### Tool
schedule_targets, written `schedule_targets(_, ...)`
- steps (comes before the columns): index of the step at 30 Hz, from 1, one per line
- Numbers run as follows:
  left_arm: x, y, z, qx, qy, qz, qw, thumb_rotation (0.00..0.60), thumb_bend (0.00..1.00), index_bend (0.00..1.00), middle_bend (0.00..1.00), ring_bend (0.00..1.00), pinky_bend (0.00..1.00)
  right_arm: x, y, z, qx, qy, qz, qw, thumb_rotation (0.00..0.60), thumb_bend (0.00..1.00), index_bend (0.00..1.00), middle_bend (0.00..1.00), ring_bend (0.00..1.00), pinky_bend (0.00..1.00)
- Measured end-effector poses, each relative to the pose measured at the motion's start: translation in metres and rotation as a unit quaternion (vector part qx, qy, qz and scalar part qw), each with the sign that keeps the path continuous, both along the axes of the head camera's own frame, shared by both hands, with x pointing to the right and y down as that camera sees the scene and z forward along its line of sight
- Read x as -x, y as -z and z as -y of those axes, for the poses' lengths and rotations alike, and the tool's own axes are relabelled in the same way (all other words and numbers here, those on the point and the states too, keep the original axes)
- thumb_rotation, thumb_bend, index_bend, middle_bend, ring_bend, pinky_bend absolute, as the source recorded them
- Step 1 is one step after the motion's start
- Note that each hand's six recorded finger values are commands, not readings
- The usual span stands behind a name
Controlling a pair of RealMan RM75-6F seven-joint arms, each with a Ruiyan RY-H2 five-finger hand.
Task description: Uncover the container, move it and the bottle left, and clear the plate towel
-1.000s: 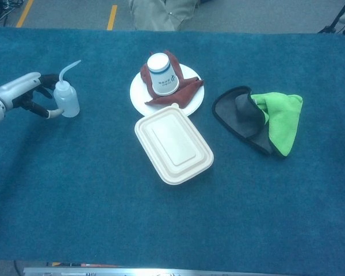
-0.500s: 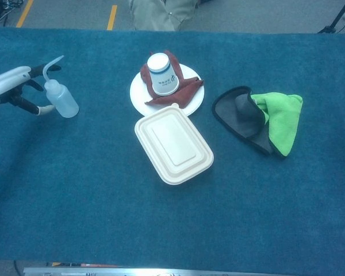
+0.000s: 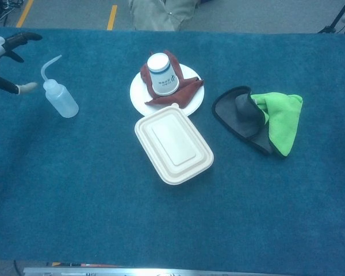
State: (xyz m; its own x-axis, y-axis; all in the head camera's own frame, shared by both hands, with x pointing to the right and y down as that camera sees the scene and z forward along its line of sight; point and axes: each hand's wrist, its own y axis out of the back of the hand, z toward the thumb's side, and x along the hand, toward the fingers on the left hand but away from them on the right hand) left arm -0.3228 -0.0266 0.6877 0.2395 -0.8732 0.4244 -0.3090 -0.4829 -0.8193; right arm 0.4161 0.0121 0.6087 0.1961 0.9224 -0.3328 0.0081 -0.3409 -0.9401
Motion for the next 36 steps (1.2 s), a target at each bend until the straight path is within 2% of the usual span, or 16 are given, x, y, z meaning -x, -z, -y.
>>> schedule_targets(9, -0.005, 0.024, -0.013, -0.051, -0.056, 0.005, 0.9971, 0.600, 0.32, 0.00, 0.00, 0.01, 0.19, 0.001, -0.001, -0.001, 0.003, 0.001, -0.003, 1.0000, 0.600, 0.22, 0.05, 0.22, 0.19, 0.43)
schedule_targets(15, -0.015, 0.030, -0.032, -0.081, -0.122, 0.006, 0.9892, 0.600, 0.32, 0.00, 0.00, 0.01, 0.19, 0.004, -0.003, -0.002, 0.005, 0.003, -0.004, 1.0000, 0.600, 0.22, 0.05, 0.22, 0.19, 0.42)
schedule_targets(21, -0.031, 0.024, -0.052, -0.093, -0.207, 0.033, 0.9735, 0.600, 0.32, 0.00, 0.00, 0.01, 0.18, 0.006, -0.003, -0.003, 0.006, 0.004, -0.004, 1.0000, 0.600, 0.22, 0.05, 0.22, 0.19, 0.43)
schedule_targets(28, -0.061, 0.006, -0.068, -0.084, -0.293, 0.062, 0.9504, 0.600, 0.32, 0.00, 0.00, 0.00, 0.17, 0.005, -0.002, -0.005, 0.008, 0.001, -0.005, 1.0000, 0.600, 0.22, 0.05, 0.22, 0.19, 0.43)
schedule_targets(31, -0.076, -0.002, -0.074, -0.081, -0.325, 0.069, 0.9395, 0.600, 0.32, 0.00, 0.00, 0.00, 0.16, 0.003, -0.002, -0.005, 0.008, -0.001, -0.005, 1.0000, 0.600, 0.22, 0.05, 0.22, 0.19, 0.43)
schedule_targets(36, -0.096, -0.016, -0.081, -0.074, -0.362, 0.073, 0.9266, 0.600, 0.32, 0.00, 0.00, 0.00, 0.15, 0.001, -0.002, -0.006, 0.010, -0.003, -0.005, 0.9999, 0.600, 0.22, 0.05, 0.22, 0.19, 0.43)
